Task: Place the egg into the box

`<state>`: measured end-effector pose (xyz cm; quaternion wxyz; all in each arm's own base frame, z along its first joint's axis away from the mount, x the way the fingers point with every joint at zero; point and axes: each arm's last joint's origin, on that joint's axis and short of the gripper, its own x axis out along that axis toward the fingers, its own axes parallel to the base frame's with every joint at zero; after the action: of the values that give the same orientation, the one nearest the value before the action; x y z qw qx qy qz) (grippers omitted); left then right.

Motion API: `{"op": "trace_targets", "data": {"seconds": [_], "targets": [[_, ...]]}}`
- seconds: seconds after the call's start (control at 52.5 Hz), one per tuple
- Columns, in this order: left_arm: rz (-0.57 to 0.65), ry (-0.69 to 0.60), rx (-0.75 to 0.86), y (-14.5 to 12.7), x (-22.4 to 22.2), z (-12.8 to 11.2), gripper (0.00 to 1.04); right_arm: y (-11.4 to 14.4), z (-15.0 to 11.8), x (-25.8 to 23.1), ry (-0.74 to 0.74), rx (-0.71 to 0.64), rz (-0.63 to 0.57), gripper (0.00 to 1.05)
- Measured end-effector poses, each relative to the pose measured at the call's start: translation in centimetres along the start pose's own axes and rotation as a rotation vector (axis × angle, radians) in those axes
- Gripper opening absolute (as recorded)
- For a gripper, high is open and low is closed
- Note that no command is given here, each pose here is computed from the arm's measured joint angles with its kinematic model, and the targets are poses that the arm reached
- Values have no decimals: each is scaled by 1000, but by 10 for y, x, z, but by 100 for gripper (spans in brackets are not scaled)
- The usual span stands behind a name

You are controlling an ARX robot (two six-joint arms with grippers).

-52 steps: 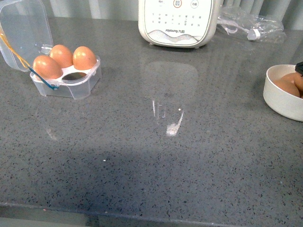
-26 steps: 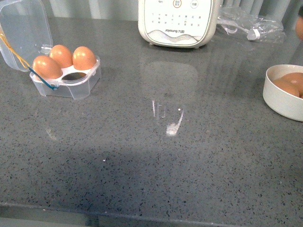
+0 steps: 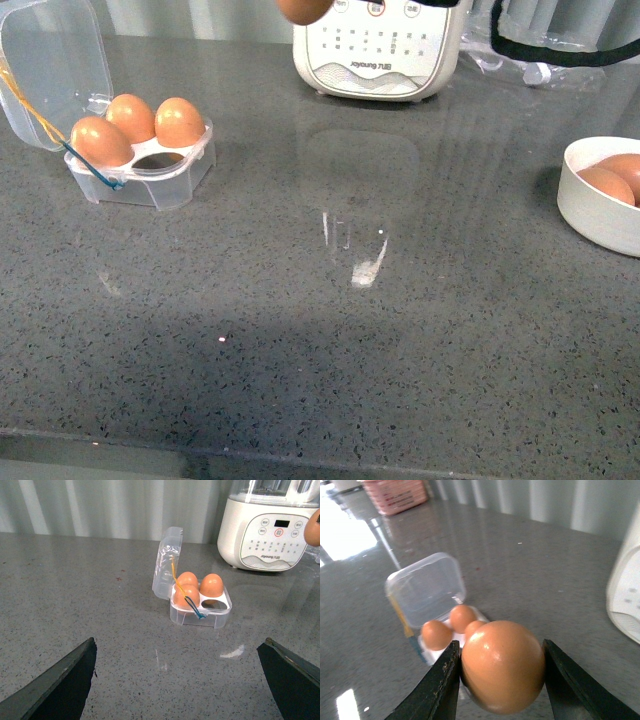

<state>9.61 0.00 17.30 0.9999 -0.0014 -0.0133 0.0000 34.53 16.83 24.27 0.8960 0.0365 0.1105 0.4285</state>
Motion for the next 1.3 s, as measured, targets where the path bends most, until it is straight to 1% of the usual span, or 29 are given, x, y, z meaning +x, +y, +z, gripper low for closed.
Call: {"op": "trace_targets", "data": {"seconds": [0.133,0.286,0.61,0.762,0.934,1.143,1.296], "targets": [[0,0,0,0,0,0,98,13,-5,8,57,-54,135,41],[0,0,0,0,0,0,98,12,-16,20,114,-97,223,41],[0,0,0,0,0,0,98,0,-15,67,156,-110,236,41],[0,0,0,0,0,0,98,6,-16,89,167,-116,264,41],[0,0,0,0,0,0,98,15,-25,108,179,-119,293,41],[0,0,0,0,0,0,98,21,-38,118,214,-114,293,41],[0,0,0,0,0,0,98,20,-40,122,220,-117,285,41]]}}
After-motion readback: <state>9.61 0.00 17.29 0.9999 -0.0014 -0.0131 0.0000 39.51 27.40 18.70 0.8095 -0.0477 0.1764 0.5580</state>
